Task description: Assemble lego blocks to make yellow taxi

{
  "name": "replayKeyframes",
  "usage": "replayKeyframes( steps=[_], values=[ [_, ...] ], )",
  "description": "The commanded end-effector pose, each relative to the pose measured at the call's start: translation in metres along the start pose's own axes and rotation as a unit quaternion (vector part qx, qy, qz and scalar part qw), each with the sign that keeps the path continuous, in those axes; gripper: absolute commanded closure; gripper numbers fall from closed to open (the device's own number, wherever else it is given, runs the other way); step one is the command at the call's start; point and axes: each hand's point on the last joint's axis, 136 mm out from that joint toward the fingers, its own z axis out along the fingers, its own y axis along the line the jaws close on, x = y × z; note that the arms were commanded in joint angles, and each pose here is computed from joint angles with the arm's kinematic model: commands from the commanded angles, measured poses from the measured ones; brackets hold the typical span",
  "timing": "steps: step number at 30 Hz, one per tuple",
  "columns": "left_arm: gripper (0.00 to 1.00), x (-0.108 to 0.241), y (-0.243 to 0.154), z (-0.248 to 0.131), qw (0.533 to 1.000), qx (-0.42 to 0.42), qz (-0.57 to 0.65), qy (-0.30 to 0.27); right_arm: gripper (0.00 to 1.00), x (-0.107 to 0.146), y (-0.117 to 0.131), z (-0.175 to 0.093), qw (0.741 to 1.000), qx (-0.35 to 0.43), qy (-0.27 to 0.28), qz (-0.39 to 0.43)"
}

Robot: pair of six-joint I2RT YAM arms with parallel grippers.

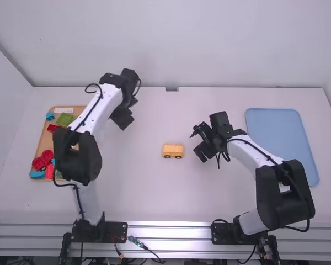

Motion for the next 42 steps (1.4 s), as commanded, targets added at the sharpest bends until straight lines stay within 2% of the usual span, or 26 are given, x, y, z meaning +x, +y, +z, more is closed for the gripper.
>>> replayKeyframes(
  steps=[1, 4, 6, 8, 14, 17, 21, 25, 30, 42],
  values=[
    [0.01, 0.020, 0.030, 0.009, 0.996, 0.031, -0.083, -0.001, 0.01, 0.003, 0.001, 0.002, 1.000, -0.003, 0.004, 0.005],
    [0.01, 0.038, 0.037, 0.025, 0.984, 0.139, -0.109, -0.024, 0.01, 0.000, -0.001, 0.002, 1.000, 0.002, -0.001, 0.005],
    [0.01, 0.044, 0.037, 0.028, 0.978, 0.172, -0.112, -0.035, 0.02, -0.001, -0.002, 0.002, 1.000, 0.003, -0.004, 0.004],
    [0.01, 0.065, 0.041, 0.037, 0.963, 0.233, -0.131, -0.044, 0.01, -0.005, -0.004, 0.002, 1.000, 0.008, -0.013, 0.003],
    [0.01, 0.100, 0.044, 0.071, 0.932, 0.297, -0.203, -0.045, 0.01, -0.018, -0.011, 0.001, 0.999, 0.023, -0.038, -0.005],
    [0.01, 0.105, 0.033, 0.089, 0.923, 0.328, -0.186, -0.077, 0.01, -0.031, -0.018, -0.001, 0.997, 0.037, -0.065, -0.010],
    [0.01, 0.104, 0.021, 0.112, 0.923, 0.324, -0.192, -0.079, 0.01, -0.041, -0.023, -0.003, 0.995, 0.048, -0.086, -0.014],
    [0.01, 0.114, 0.017, 0.142, 0.932, 0.278, -0.229, -0.035, 0.01, -0.047, -0.026, -0.005, 0.994, 0.055, -0.098, -0.016],
    [0.01, 0.111, 0.015, 0.161, 0.930, 0.265, -0.248, -0.057, 0.01, -0.053, -0.028, -0.006, 0.992, 0.061, -0.109, -0.019],
    [0.01, 0.107, 0.014, 0.168, 0.931, 0.258, -0.250, -0.069, 0.01, -0.063, -0.035, -0.012, 0.990, 0.072, -0.121, -0.019]
  ],
)
